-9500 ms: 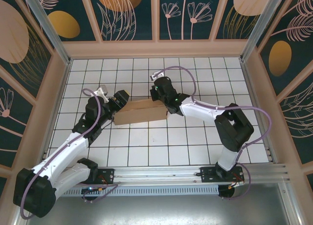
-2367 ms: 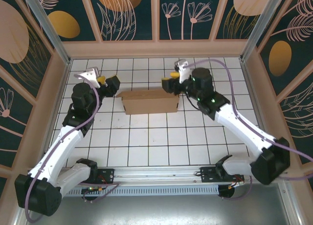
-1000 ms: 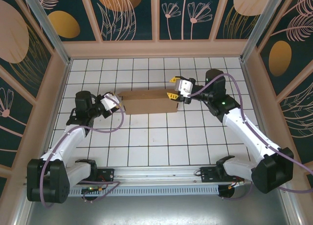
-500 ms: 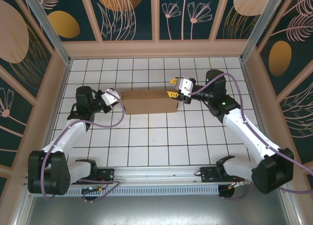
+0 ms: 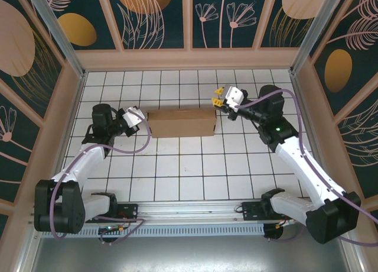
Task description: Fold the paper box
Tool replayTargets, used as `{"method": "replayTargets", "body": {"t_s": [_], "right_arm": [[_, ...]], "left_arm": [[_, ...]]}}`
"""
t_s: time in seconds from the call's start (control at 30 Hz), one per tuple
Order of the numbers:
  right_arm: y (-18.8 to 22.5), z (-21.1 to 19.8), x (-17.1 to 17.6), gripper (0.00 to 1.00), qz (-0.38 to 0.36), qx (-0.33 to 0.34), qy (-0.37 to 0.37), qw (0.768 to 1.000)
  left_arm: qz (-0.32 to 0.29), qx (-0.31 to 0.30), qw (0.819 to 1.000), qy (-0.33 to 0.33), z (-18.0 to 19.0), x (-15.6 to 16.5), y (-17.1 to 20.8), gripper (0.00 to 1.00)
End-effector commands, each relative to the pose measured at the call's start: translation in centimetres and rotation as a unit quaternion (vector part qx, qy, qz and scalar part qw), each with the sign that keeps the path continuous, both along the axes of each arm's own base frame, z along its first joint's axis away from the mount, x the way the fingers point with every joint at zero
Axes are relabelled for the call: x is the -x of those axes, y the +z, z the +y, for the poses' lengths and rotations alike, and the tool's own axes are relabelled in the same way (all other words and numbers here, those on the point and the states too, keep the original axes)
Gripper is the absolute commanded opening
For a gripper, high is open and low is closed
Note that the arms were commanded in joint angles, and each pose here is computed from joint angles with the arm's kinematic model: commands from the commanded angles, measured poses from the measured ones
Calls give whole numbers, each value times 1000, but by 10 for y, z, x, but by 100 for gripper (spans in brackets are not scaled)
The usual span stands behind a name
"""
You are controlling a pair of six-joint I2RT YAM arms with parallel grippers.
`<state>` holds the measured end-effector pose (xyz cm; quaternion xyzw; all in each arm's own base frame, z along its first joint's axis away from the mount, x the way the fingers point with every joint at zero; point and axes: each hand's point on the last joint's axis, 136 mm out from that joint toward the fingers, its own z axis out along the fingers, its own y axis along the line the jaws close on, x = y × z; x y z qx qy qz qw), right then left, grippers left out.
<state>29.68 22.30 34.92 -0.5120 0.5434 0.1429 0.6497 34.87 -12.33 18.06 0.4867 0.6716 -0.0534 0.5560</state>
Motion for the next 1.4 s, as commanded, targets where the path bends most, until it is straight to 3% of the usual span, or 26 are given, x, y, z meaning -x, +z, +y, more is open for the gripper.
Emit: {"method": "replayTargets", "body": {"t_s": [0.0, 0.2, 0.5, 1.0, 1.37], "right_arm": [[-33, -28, -19, 29, 3, 65, -55, 996], [-81, -40, -18, 37, 35, 97, 31, 994], [-113, -42, -22, 44, 83, 102, 66, 989], [-137, -29, -23, 38, 106, 78, 65, 989], [-148, -26, -40, 23, 121, 75, 49, 989]], "left_arm": [[-28, 9, 1000, -10, -1, 1, 14, 4], [-40, 15, 999, 5, 2, 2, 18, 3], [-35, 23, 999, 9, 2, 1, 20, 1], [-10, 30, 999, 6, -1, -1, 13, 0], [-3, 32, 999, 3, -2, -1, 10, 0]]}}
